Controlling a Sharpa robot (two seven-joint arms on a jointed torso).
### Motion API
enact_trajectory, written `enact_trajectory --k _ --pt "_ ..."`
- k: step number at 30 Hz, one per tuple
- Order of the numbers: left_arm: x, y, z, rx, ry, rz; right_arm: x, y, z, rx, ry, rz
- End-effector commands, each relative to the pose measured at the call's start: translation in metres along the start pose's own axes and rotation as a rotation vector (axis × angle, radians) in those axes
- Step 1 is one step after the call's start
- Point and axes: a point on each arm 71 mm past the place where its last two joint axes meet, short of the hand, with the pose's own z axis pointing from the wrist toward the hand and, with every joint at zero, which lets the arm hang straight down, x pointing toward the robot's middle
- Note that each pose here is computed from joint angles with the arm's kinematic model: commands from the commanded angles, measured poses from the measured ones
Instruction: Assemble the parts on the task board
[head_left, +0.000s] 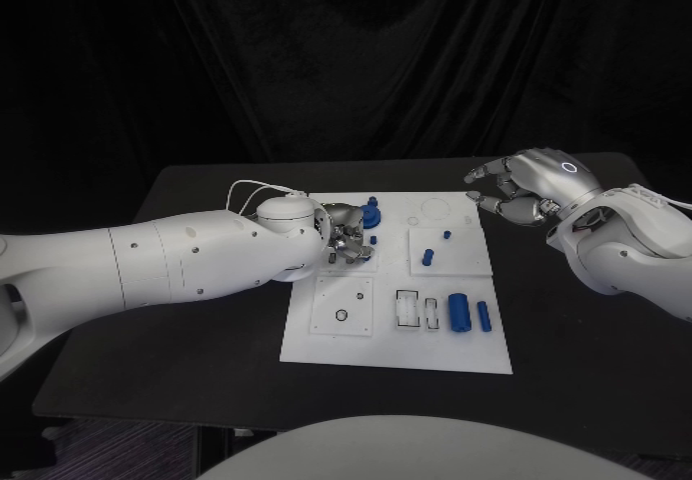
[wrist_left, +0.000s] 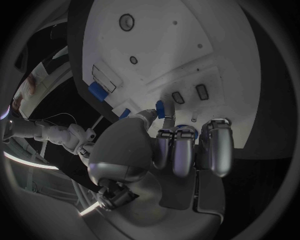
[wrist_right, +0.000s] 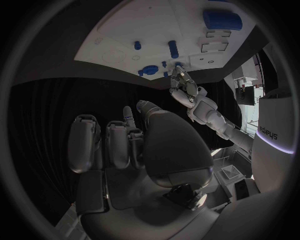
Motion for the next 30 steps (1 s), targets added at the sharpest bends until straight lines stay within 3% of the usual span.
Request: enact_trajectory --k 1,13,19,30 --pt "-0.0013 -0.0037 0.0000 0.044 -0.026 -0.012 0.001 0.000 0.000 0.010 0.006 -0.002" --pt "-0.0016 -0.0004 -0.0013 0.048 -0.032 -0.041 0.001 -0.001 -0.001 0.014 0.010 -0.003" --pt "-0.0036 0.0036 -0.0041 0.057 -0.063 -0.071 0.001 -0.002 -0.001 0.017 0.013 -0.003" --pt "-0.0069 0.0199 -0.0143 0.058 -0.122 -0.208 0.001 -0.004 -0.003 0.024 0.017 -0.005"
